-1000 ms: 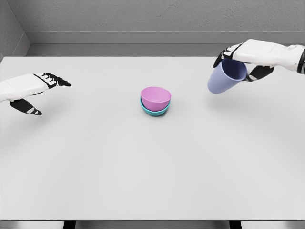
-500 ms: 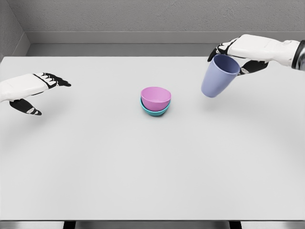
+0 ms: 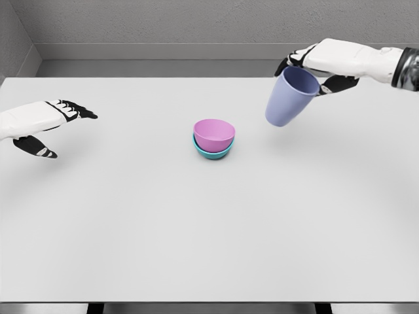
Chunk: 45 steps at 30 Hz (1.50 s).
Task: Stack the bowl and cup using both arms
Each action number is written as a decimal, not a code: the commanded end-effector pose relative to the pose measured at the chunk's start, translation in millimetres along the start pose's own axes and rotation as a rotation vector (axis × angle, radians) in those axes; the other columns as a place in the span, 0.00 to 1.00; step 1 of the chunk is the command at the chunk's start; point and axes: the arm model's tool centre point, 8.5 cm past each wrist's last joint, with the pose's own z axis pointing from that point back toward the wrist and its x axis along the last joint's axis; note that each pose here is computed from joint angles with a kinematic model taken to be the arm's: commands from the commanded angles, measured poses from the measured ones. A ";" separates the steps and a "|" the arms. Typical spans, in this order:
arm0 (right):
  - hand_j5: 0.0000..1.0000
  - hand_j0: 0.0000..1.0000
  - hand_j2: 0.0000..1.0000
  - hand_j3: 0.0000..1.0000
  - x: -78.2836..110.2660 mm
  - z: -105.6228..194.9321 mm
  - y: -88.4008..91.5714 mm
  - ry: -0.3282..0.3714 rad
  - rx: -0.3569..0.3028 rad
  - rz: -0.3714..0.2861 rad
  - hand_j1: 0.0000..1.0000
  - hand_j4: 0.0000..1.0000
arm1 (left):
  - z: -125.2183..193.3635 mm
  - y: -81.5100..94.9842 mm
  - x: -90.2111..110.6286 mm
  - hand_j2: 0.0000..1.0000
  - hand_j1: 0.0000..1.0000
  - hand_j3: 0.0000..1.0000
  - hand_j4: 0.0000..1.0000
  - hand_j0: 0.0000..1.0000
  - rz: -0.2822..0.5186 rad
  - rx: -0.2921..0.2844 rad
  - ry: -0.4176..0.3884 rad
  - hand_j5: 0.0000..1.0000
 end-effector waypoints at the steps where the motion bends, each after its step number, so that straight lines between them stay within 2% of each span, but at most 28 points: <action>1: 0.54 0.54 0.54 0.54 2.9 -5.6 -0.5 -0.014 -0.011 -0.011 0.54 0.54 | 0.3 0.4 -0.2 1.00 1.00 1.00 1.00 1.00 0.005 0.004 0.000 1.00; 22: 0.54 0.54 0.54 0.54 11.1 -34.8 -13.5 -0.059 -0.054 -0.029 0.54 0.54 | 1.2 0.8 -1.1 1.00 1.00 1.00 1.00 1.00 0.005 0.004 0.003 1.00; 30: 0.54 0.54 0.54 0.54 12.7 -51.9 -10.3 -0.067 -0.052 -0.044 0.54 0.54 | 1.0 0.3 -0.9 1.00 1.00 1.00 1.00 1.00 0.005 0.003 0.003 1.00; 36: 0.54 0.54 0.54 0.54 21.3 -76.5 -4.0 -0.084 -0.037 -0.043 0.54 0.54 | 1.0 0.3 -0.9 1.00 1.00 1.00 1.00 1.00 0.005 0.003 0.003 1.00; 40: 0.54 0.54 0.54 0.54 25.7 -84.8 -5.9 -0.095 -0.040 -0.040 0.54 0.54 | 1.2 0.1 -1.3 1.00 1.00 1.00 1.00 1.00 0.006 0.002 0.004 1.00; 45: 0.54 0.54 0.54 0.54 28.6 -101.9 4.6 -0.097 -0.016 -0.057 0.54 0.54 | 1.3 -0.2 -1.8 1.00 1.00 1.00 1.00 1.00 0.006 0.001 0.006 1.00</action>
